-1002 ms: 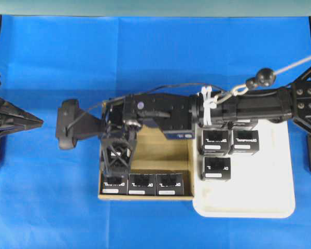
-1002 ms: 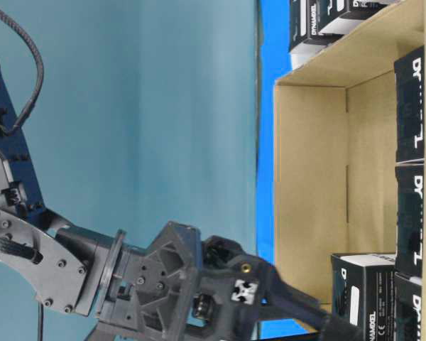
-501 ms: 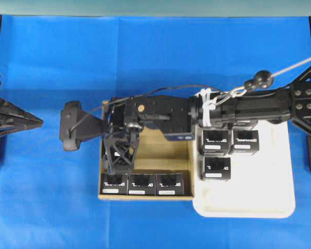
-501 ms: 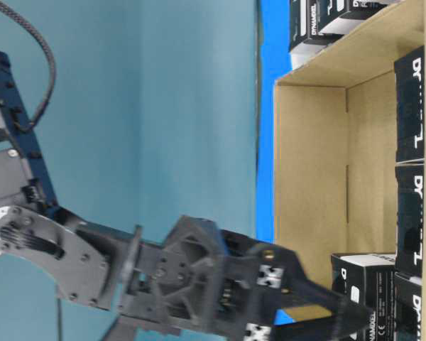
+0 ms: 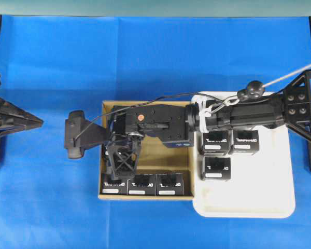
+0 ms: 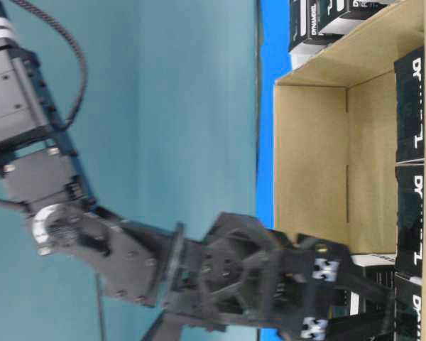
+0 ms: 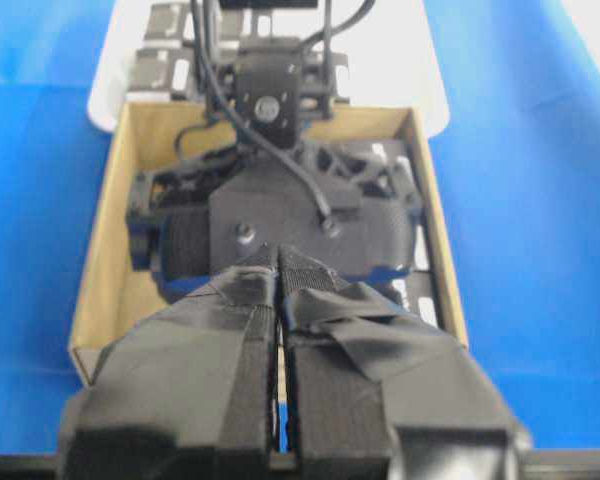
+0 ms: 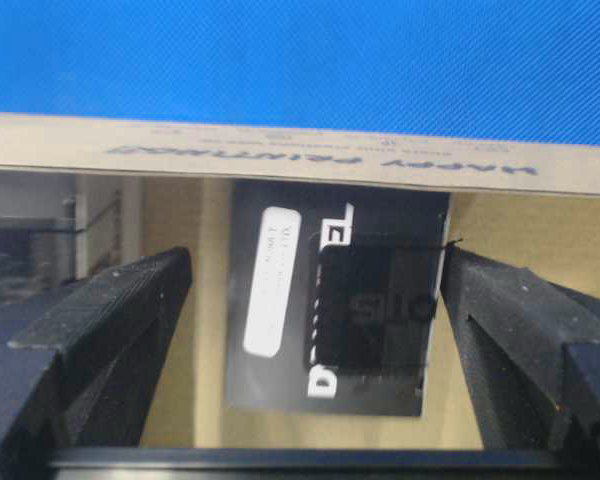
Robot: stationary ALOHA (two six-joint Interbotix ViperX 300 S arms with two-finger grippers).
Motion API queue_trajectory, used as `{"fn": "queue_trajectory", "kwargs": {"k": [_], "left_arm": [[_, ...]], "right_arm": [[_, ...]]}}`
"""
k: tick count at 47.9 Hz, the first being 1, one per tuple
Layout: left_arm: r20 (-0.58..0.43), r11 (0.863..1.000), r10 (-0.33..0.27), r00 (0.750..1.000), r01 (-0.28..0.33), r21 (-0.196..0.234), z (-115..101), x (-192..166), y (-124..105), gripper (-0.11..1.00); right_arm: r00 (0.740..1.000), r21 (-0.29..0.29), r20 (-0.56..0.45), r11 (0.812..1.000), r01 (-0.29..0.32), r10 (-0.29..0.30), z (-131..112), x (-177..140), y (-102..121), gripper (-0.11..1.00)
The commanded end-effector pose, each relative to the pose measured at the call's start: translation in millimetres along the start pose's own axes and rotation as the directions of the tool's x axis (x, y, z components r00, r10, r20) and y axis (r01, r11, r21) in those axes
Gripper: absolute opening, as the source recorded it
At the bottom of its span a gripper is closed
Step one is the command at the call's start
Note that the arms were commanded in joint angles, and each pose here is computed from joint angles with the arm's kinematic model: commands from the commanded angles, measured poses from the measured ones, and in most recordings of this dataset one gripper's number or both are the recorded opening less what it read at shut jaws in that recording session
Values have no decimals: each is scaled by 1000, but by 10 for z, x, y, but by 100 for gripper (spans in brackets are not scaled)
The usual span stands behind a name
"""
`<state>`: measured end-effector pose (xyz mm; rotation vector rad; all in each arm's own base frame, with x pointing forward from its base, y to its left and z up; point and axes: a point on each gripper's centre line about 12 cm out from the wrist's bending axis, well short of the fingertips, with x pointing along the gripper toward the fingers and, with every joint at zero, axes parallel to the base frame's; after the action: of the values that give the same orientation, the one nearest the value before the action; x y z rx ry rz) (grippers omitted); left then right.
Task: Pick the box from inside the cardboard box.
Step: 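Close the right gripper on the black box, then lift the black box out and carry it right to the white tray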
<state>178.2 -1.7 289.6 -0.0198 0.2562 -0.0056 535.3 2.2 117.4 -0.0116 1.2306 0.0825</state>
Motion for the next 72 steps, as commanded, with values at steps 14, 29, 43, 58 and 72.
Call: {"fn": "queue_trajectory", "kwargs": {"k": [14,29,43,58,72], "left_arm": [[21,1000,-2,1000,2,2,91,4,-5,-2],[23,1000,0,1000,0,0,97,3,-2,-2],[18,1000,0,1000,0,0,87,11,-2,-2],[17,1000,0,1000,0,-2,85,11,-2,-2],[17,1000,-2,1000,2,-1,85,11,-4,-2]], "right_arm": [[1000,7,20,1000,4,-4,0,50,-22,98],[1000,2,27,1000,3,-3,25,3,5,62],[998,17,62,1000,8,-9,89,-382,-56,62],[999,31,54,999,8,-9,-5,-1346,-118,62],[998,52,52,998,-20,17,-542,-2094,36,62]]}}
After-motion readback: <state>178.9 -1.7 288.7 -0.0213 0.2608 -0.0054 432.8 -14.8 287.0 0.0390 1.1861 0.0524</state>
